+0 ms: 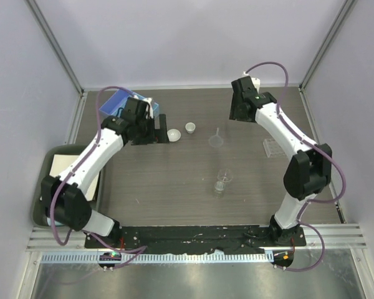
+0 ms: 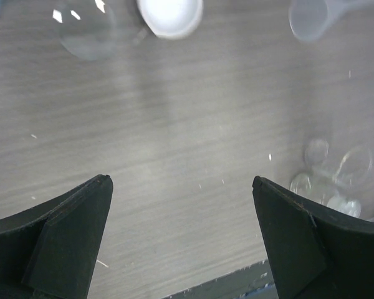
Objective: Organize the chemistry lab equipment
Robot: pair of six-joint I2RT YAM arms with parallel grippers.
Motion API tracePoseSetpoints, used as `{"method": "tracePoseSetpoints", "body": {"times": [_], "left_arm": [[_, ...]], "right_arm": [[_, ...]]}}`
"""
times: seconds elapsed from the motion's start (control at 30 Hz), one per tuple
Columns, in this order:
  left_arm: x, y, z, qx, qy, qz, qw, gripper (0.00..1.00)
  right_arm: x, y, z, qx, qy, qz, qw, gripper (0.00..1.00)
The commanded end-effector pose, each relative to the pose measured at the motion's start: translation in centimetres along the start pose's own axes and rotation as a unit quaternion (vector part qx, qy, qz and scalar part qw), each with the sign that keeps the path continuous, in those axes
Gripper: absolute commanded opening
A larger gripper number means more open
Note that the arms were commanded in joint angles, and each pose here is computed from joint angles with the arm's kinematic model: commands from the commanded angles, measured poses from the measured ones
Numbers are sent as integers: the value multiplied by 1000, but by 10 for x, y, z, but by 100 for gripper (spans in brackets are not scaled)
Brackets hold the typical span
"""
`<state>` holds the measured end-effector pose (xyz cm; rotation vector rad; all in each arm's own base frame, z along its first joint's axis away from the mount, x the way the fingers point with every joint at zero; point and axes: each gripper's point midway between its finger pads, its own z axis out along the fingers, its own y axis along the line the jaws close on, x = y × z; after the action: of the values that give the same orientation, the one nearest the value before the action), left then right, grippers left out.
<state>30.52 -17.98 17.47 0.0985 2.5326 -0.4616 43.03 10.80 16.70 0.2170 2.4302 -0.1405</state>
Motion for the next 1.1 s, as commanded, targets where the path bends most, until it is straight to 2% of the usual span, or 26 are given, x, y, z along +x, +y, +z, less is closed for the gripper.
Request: {"method": "tracePoseSetpoints", "body": {"times": [0.0, 0.13, 0.33, 0.5, 0.77, 1.07], "left_arm": [[-53, 35, -3, -42, -31, -55, 997, 100], [-93, 66, 18, -74, -43, -102, 991, 100], [-140, 102, 39, -115, -42, -80, 989, 100], [-177, 139, 61, -161, -47, -66, 984, 100], [-194, 193, 79, -187, -51, -97, 976, 100], [-184, 211, 109, -191, -27, -89, 977, 100]], "right_arm": [[-29, 3, -69, -34, -92, 26, 995, 59], [-27, 26, -103, -71, -124, 18, 990, 60], [3, 52, -117, -146, -110, 21, 983, 60], [22, 54, -111, -157, -93, 15, 983, 60], [25, 57, -113, -174, -97, 14, 980, 60], [28, 67, -105, -184, -86, 9, 979, 60]]}}
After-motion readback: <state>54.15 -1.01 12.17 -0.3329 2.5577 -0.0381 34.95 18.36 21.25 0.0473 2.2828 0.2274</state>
